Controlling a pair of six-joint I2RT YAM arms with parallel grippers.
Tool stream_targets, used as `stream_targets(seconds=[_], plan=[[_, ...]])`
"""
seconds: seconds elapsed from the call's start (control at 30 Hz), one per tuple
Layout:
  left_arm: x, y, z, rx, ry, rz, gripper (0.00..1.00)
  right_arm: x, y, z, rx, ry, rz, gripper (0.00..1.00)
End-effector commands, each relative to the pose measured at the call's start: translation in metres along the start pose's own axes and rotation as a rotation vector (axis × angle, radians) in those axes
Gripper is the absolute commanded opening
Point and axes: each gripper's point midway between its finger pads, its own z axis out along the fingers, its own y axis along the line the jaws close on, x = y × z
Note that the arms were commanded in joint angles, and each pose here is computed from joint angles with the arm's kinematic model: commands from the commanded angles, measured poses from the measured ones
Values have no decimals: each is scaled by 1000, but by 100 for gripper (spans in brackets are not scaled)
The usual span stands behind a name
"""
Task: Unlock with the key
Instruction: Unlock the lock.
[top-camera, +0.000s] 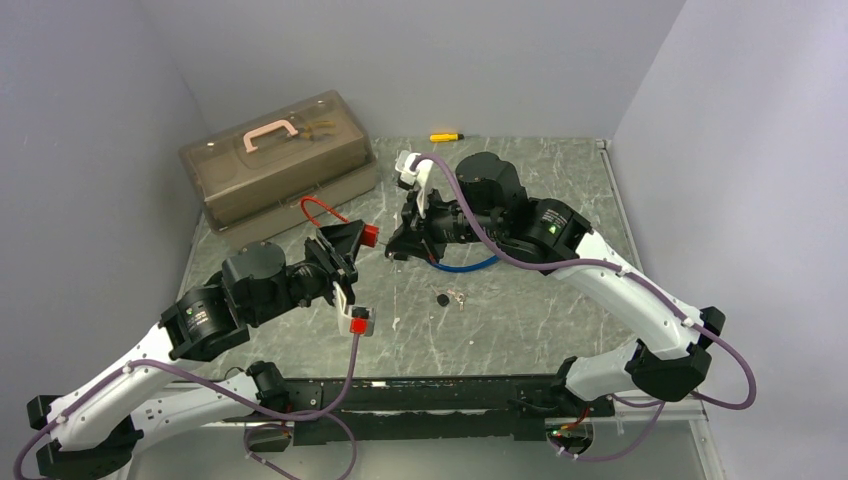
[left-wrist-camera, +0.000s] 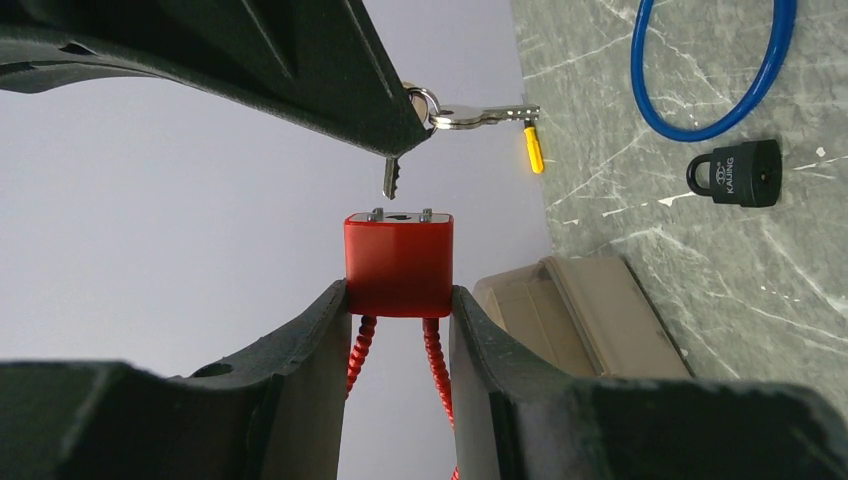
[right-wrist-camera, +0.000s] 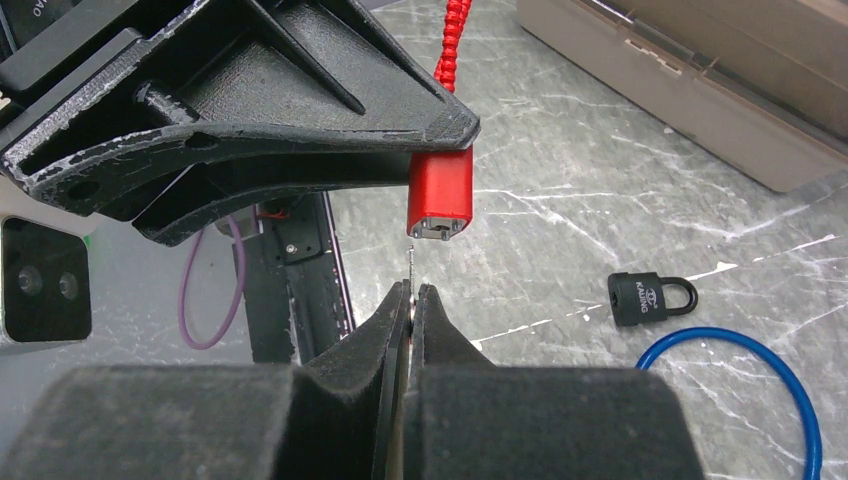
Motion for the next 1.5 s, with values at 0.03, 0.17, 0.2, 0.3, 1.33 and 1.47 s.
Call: stream_targets(seconds=[0.03,0.17,0.2,0.3,1.33,1.47], plan=[[-8,23,-6,-73,-35,9,0,-28,3,-3,-8,-88,-49,0],[-8,24,-7,-77,-34,9,0,-28,3,-1,-8,-86,-48,0],[-8,24,-6,-78,-35,9,0,-27,2,-1,-8,-86,-48,0],[-8,25,-7,-81,-35,7,0,-28,2,1,-9,-89,-49,0],[-11,25,-9,-86,-51,10,0,-23,-4,6,10,-80,-53,0],[-12,24,-7,-81,-56,13,0,-23,-6,8,21,-81,-53,0]])
